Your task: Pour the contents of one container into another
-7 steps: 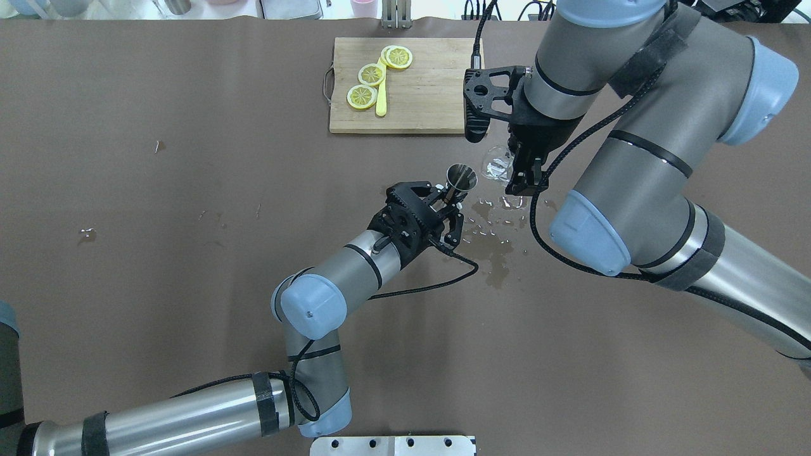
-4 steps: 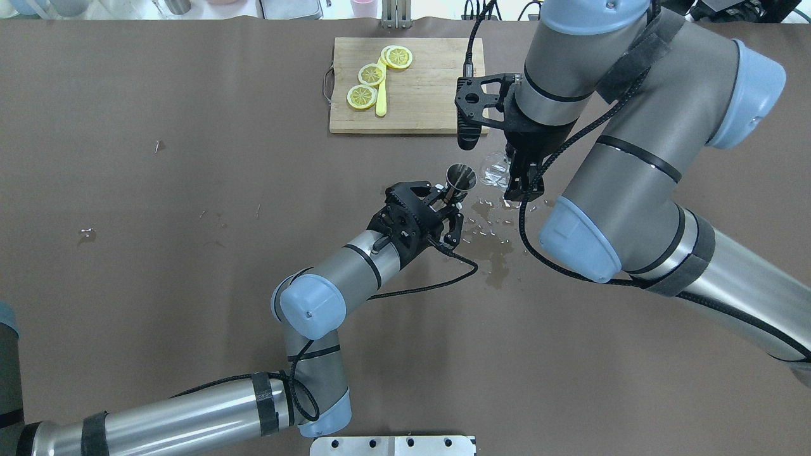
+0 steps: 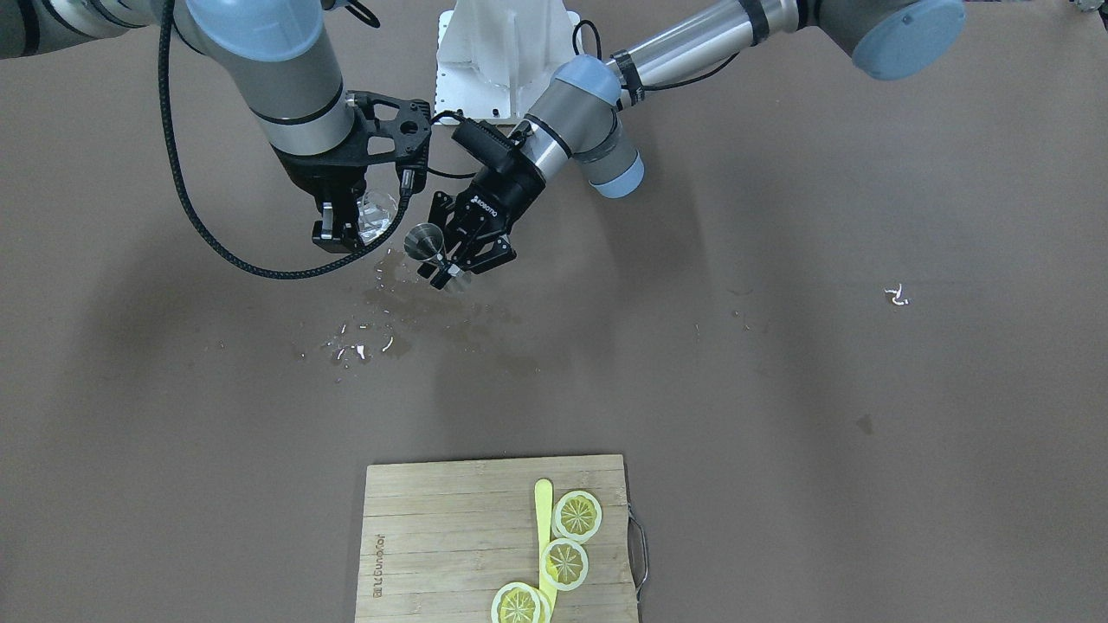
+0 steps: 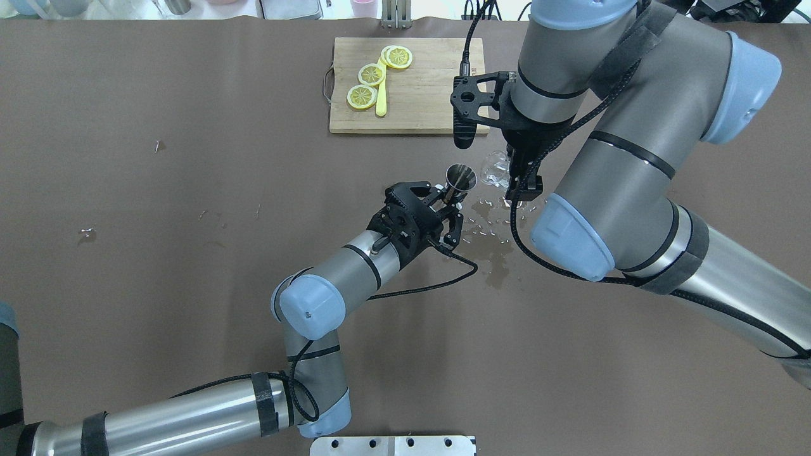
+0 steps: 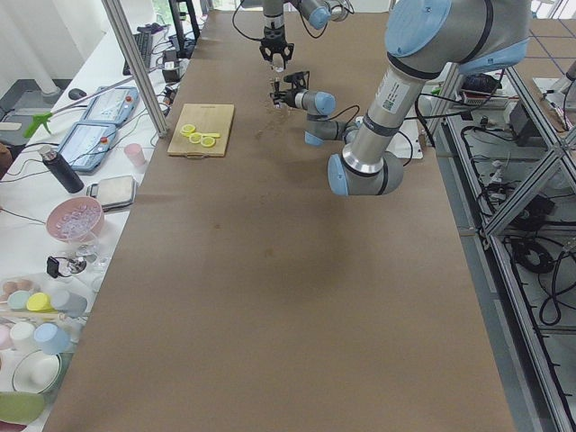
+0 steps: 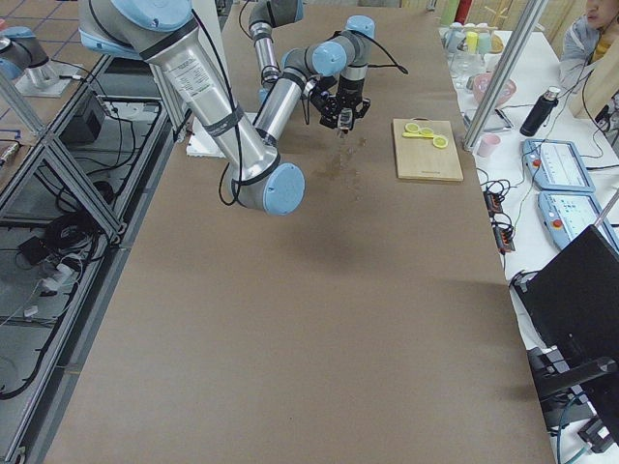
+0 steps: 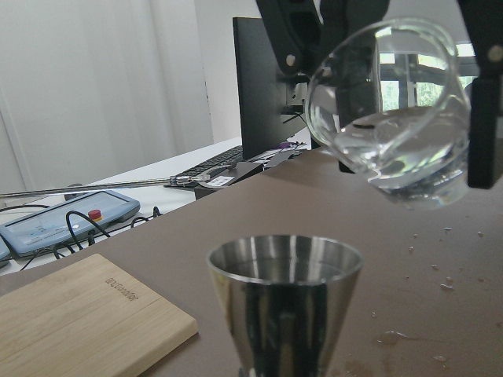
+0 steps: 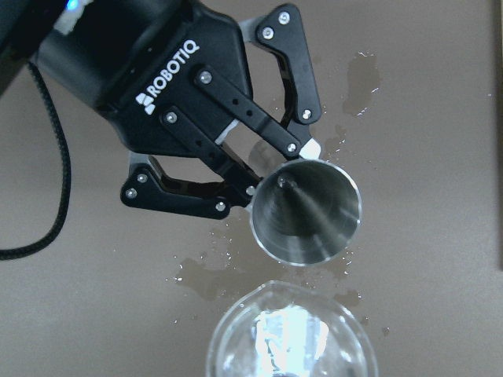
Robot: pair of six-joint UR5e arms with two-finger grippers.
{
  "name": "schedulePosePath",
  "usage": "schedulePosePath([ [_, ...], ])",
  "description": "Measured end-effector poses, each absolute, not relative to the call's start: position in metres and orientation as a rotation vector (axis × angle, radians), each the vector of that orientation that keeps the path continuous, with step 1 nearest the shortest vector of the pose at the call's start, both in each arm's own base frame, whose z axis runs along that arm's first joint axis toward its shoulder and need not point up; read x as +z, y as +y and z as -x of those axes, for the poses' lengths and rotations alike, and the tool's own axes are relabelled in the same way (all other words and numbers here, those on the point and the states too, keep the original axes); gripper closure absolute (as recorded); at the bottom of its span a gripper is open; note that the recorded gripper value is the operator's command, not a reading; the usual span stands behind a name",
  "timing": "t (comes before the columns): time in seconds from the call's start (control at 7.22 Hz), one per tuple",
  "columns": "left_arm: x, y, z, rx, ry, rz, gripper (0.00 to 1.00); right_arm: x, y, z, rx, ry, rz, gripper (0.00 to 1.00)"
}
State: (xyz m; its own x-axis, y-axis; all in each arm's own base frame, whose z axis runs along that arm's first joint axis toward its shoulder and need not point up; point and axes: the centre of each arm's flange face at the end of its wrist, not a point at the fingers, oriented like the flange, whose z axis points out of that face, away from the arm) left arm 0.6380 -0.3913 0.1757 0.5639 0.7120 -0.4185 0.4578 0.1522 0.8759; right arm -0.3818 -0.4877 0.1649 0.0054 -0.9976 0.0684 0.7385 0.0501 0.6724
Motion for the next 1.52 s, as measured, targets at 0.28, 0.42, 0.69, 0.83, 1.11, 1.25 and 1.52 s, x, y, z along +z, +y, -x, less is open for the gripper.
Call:
schedulePosePath([
  [0.28,0.176,-0.391,-0.638,0.241,1.053,-1.486,1.00,0.162,-0.489,0.384,-1.461,-0.624,-0.519,1.00],
  [0.42,0.176,-0.391,-0.638,0.241,1.053,-1.486,1.00,0.163,-0.490,0.384,-1.460,-0.624,-0.516,1.00],
  [0.69,0.175,-0.391,-0.637,0.240,1.054,-1.487,1.00,0.161,-0.493,0.387,-1.459,-0.624,-0.511,1.00],
  [0.83,0.174,-0.391,-0.637,0.240,1.055,-1.488,1.00,0.159,-0.496,0.390,-1.458,-0.624,-0.505,1.00],
  [1.11,0.174,-0.391,-0.636,0.239,1.057,-1.490,1.00,0.155,-0.504,0.398,-1.456,-0.621,-0.492,1.00],
  [1.25,0.174,-0.390,-0.636,0.238,1.057,-1.490,1.00,0.153,-0.506,0.399,-1.455,-0.615,-0.489,1.00],
  [1.52,0.174,-0.390,-0.635,0.238,1.058,-1.491,1.00,0.151,-0.508,0.399,-1.452,-0.609,-0.478,1.00],
])
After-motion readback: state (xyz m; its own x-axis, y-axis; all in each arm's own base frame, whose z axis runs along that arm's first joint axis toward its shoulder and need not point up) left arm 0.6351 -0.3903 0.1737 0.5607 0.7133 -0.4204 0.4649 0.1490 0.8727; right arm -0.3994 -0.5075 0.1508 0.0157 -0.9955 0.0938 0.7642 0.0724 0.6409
